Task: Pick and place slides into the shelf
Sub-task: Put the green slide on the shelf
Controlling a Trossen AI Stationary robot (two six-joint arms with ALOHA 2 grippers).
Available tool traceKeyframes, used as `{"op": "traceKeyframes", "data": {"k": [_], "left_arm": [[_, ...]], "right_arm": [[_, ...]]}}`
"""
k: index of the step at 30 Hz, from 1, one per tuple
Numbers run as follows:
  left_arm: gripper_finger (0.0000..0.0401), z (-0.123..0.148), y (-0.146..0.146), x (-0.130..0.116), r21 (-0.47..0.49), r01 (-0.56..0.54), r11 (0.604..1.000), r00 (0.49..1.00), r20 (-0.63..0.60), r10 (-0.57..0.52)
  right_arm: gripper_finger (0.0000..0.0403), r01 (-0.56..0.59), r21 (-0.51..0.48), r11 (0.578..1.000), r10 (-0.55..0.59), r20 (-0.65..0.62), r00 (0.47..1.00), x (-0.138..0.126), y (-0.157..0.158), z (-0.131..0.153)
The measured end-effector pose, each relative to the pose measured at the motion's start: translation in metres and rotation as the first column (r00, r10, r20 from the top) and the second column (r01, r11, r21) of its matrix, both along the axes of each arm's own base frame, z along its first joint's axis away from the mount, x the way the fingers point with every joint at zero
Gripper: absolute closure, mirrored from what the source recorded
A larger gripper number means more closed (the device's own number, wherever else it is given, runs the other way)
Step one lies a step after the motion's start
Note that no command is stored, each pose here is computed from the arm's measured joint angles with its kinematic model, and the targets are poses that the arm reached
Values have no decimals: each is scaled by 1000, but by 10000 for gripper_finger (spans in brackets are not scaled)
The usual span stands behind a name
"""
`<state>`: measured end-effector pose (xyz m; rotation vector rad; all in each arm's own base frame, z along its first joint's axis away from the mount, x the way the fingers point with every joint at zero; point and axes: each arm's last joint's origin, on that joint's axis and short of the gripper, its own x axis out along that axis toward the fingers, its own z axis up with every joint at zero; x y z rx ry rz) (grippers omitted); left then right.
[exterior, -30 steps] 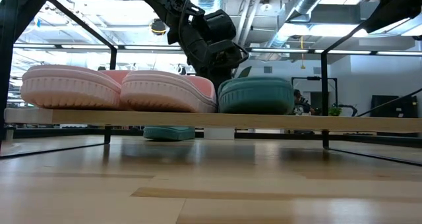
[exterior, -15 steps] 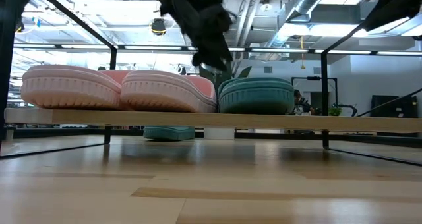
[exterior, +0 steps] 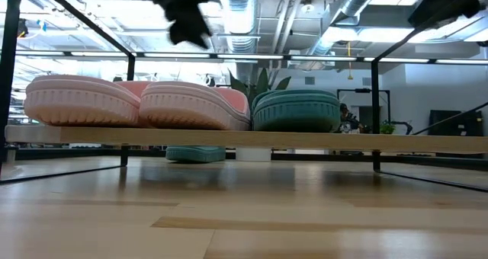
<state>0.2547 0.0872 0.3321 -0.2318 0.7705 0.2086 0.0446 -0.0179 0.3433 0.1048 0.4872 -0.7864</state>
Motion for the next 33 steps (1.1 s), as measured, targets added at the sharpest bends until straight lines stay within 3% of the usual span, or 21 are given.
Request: {"op": "traceKeyframes", "data": {"k": [7, 15, 18, 21, 24, 26, 33], "left_arm": [[197, -38, -7, -29, 73, -110, 991, 987, -113, 118], [197, -50, 2, -10, 177, -138, 974, 987, -59, 150], [197, -51, 7, -9, 352, -114, 929, 979, -117, 164], [197, -52, 13, -8, 529, -108, 842, 956, -177, 234], [197, -52, 21, -11, 606, -95, 789, 935, -217, 280], [197, -56, 29, -10, 595, -101, 797, 932, -224, 285], [197, -85, 44, 1, 447, -73, 891, 931, -290, 222]], "right_arm": [[234, 0, 2, 1000, 0, 55, 998, 3, 0, 4], [234, -2, 3, 1000, 2, 65, 998, 4, 0, 5], [234, -3, 4, 1000, 3, 63, 998, 4, 0, 5], [234, -3, 4, 1000, 3, 63, 998, 4, 0, 5], [234, -3, 4, 1000, 3, 62, 998, 4, 0, 5], [234, -3, 5, 1000, 3, 62, 998, 4, 0, 4], [234, -3, 4, 1000, 2, 62, 998, 4, 0, 4]]}}
